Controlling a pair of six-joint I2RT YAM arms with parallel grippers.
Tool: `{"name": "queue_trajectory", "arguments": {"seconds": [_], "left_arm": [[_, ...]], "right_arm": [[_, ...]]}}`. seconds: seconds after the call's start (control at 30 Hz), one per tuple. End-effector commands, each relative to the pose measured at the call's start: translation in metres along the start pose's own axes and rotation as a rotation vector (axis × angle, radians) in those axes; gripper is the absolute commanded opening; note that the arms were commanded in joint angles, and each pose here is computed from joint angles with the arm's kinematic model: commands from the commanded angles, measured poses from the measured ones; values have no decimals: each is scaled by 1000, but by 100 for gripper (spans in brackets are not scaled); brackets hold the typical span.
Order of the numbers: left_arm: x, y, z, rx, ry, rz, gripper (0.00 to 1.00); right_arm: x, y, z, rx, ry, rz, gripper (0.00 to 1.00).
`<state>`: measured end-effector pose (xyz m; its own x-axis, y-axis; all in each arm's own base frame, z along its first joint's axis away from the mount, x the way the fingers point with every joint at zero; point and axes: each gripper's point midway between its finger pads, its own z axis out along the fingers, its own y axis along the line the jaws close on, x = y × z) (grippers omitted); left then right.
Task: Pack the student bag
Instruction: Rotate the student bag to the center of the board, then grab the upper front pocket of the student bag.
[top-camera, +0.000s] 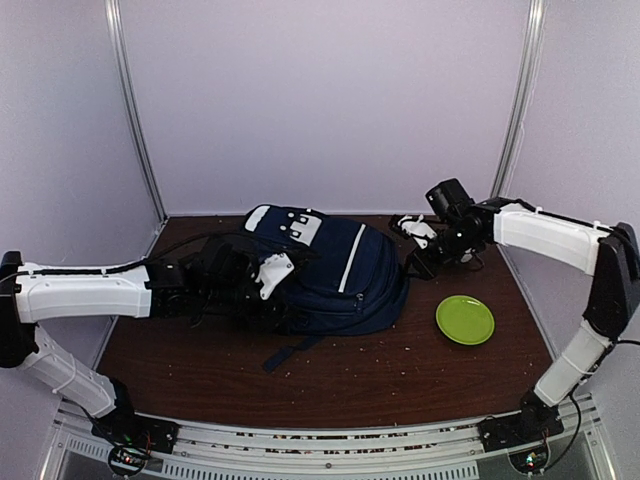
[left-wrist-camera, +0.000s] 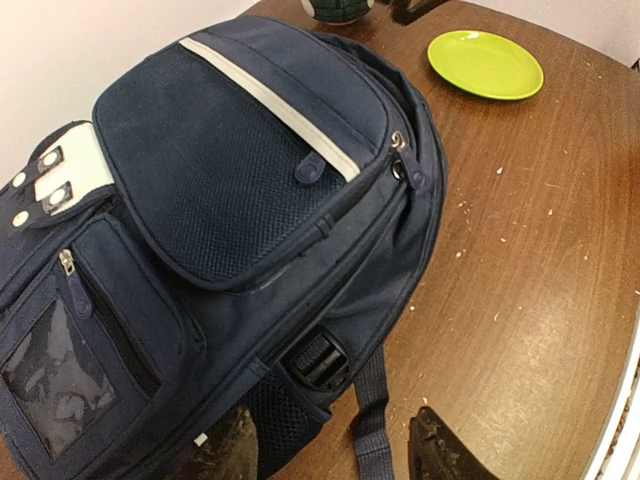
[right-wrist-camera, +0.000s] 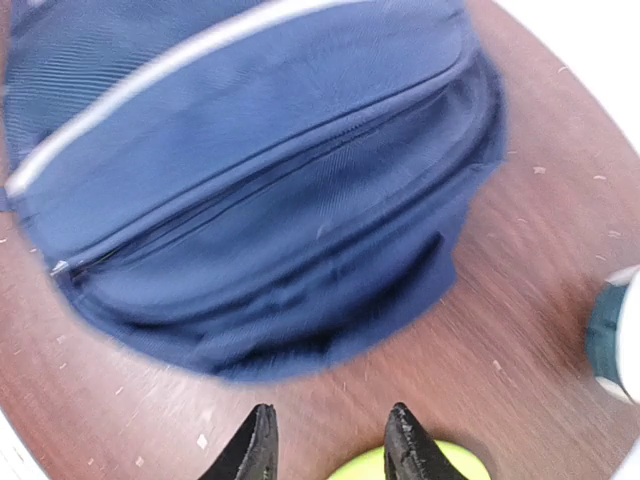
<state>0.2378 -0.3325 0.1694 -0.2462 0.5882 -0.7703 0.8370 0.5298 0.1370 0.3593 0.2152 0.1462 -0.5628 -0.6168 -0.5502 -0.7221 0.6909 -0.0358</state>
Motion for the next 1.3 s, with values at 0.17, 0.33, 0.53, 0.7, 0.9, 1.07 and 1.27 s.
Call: {"name": "queue_trajectory", "arguments": {"seconds": [0.17,0.33,0.53,0.7,0.9,1.07,1.27], "left_arm": [[-38,11,6,-11,-124,29,54],[-30,10,4,-11,-128,9,54],[-25,12,-7,-18,-127,-46,54],[-23,15,-23,-33,-163,-82,54],[-23,15,-27,-34,-169,-108,54],[-21,13,-21,-28,-170,-114,54],[-21,10,-14,-10,-150,-115,54]], "right_arm": [[10,71,-52,-93,-86,-84,40],[-2,114,-32,-171,-75,-128,40],[-12,136,6,-228,-53,-68,39],[-20,145,27,-277,-76,-9,41],[-19,146,49,-283,-35,36,41],[-18,139,58,-248,-29,72,35],[-16,120,59,-201,-42,142,18]]}}
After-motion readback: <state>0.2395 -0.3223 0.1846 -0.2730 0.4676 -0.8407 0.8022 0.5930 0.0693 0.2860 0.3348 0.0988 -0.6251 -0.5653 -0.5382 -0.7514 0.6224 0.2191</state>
